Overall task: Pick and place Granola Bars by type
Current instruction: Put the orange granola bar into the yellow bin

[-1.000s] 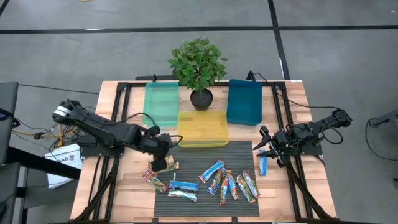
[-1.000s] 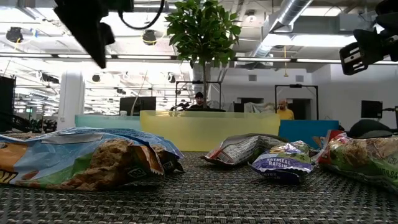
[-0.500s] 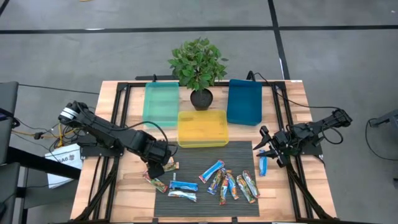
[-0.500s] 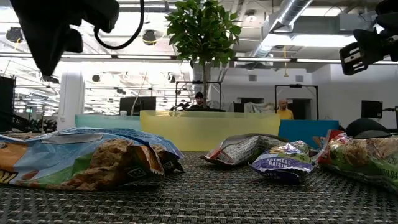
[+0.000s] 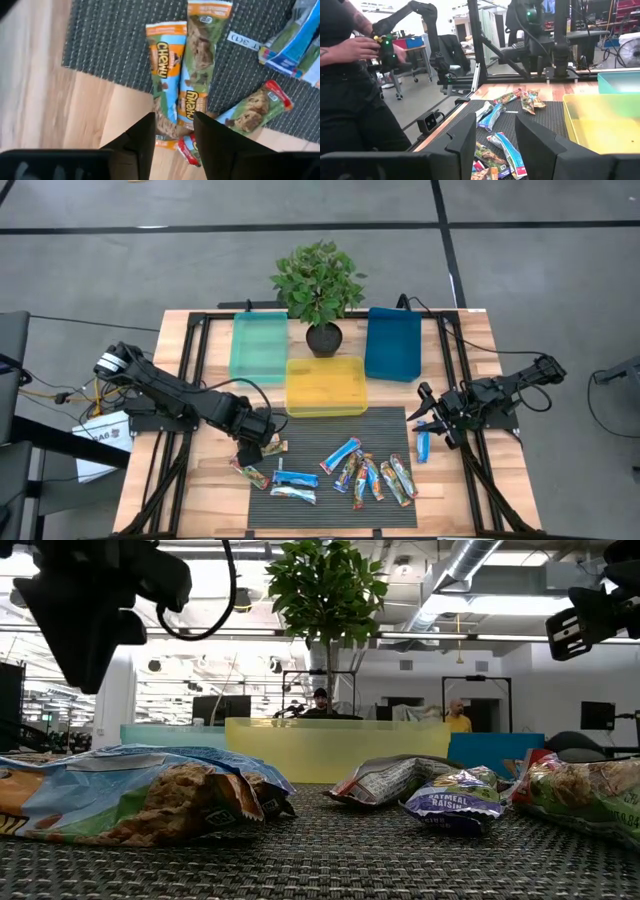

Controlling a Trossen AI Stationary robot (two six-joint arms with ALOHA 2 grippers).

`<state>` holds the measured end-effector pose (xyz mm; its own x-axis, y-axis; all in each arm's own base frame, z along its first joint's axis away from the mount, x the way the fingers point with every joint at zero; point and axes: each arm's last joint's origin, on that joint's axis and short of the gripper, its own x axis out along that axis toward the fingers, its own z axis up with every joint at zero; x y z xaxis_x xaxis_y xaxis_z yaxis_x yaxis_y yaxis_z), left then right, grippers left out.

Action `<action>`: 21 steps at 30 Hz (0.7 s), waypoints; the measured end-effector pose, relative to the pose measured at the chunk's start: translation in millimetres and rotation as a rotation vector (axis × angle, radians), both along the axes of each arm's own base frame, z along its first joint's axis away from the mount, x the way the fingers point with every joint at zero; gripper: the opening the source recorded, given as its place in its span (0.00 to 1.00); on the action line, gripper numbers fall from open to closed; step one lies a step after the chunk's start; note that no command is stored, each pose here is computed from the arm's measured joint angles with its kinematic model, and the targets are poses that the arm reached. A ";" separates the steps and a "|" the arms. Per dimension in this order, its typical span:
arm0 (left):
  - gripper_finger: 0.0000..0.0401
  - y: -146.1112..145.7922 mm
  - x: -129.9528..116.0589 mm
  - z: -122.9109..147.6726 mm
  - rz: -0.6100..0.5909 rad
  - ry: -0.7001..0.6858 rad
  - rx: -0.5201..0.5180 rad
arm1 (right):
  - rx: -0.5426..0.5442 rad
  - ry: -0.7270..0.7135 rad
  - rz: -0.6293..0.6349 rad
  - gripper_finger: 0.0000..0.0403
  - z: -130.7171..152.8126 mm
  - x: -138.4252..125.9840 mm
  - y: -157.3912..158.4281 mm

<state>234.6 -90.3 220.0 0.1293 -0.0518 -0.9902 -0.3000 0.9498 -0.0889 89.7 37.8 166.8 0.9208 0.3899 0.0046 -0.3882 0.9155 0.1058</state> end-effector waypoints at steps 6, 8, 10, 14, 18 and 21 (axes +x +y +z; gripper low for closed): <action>0.44 1.4 -1.2 -8.8 -0.051 -0.009 0.012 | 0.000 0.000 0.000 0.32 0.0 0.0 0.0; 0.46 2.7 -1.3 -13.9 -0.050 -0.016 0.011 | 0.000 0.000 0.000 0.32 0.0 0.0 0.0; 0.47 4.1 -1.6 -18.8 -0.045 -0.022 0.009 | 0.000 -0.001 0.000 0.32 0.1 0.0 0.0; 0.47 6.7 0.7 -33.5 -0.039 -0.033 0.011 | 0.000 0.000 0.000 0.32 0.0 0.0 0.0; 0.46 7.0 6.6 -52.6 -0.057 0.015 0.029 | 0.001 -0.001 -0.001 0.32 0.1 0.0 0.0; 0.45 8.2 11.3 -65.2 -0.075 0.058 0.043 | 0.001 -0.001 0.000 0.32 0.1 0.0 0.0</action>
<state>245.9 -82.1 154.8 0.0690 -0.0162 -0.9975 -0.2310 0.9724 -0.0317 89.8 37.8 166.9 0.9208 0.3899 0.0055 -0.3882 0.9154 0.1060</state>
